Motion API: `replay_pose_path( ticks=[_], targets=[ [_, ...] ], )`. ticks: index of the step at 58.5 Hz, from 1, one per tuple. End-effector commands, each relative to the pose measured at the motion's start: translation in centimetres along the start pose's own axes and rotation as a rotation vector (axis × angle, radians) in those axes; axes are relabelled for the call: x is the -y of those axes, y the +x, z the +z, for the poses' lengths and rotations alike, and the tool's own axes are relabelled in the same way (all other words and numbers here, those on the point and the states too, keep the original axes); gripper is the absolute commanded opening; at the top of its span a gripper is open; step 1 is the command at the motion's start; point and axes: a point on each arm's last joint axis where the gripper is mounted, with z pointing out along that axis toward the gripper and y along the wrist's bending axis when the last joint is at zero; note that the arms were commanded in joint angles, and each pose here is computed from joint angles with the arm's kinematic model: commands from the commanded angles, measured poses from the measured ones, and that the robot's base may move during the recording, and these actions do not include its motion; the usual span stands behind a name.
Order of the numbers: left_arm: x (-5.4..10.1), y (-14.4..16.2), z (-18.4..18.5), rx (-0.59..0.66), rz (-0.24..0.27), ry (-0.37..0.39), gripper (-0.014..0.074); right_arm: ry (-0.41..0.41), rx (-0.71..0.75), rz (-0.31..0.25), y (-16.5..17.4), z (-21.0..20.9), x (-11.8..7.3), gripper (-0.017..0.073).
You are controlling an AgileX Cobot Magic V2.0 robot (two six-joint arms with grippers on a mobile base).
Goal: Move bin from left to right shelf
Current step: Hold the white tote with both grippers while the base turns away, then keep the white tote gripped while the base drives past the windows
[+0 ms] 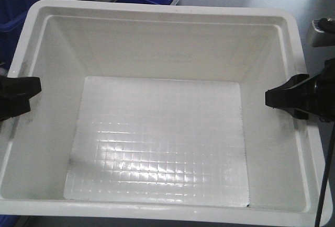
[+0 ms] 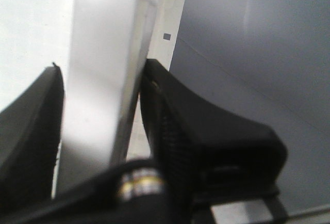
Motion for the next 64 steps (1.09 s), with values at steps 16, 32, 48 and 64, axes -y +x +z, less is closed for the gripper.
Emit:
replay_pose_path(
  ticks=[16,32,48,64],
  targets=[
    [0.92,-2.31,-1.26,0.169,-0.026,0.044,-0.0006,-0.062,0.177,0.004,-1.84,-1.88,-1.08,-0.0004],
    [0.92,-2.31,-1.26,0.169,-0.026,0.044,-0.0006,-0.062,0.177,0.004,-1.84,-1.88,-1.08,-0.0004],
    [0.93,-2.30,-1.28,0.169,-0.026,0.044,-0.0006,-0.063,0.170,0.004,-1.78,-1.87,-1.09,-0.0004],
    [0.93,-2.30,-1.28,0.169,-0.026,0.044,-0.0006,-0.063,0.170,0.004,-1.78,-1.87,-1.09,-0.0004]
  ],
)
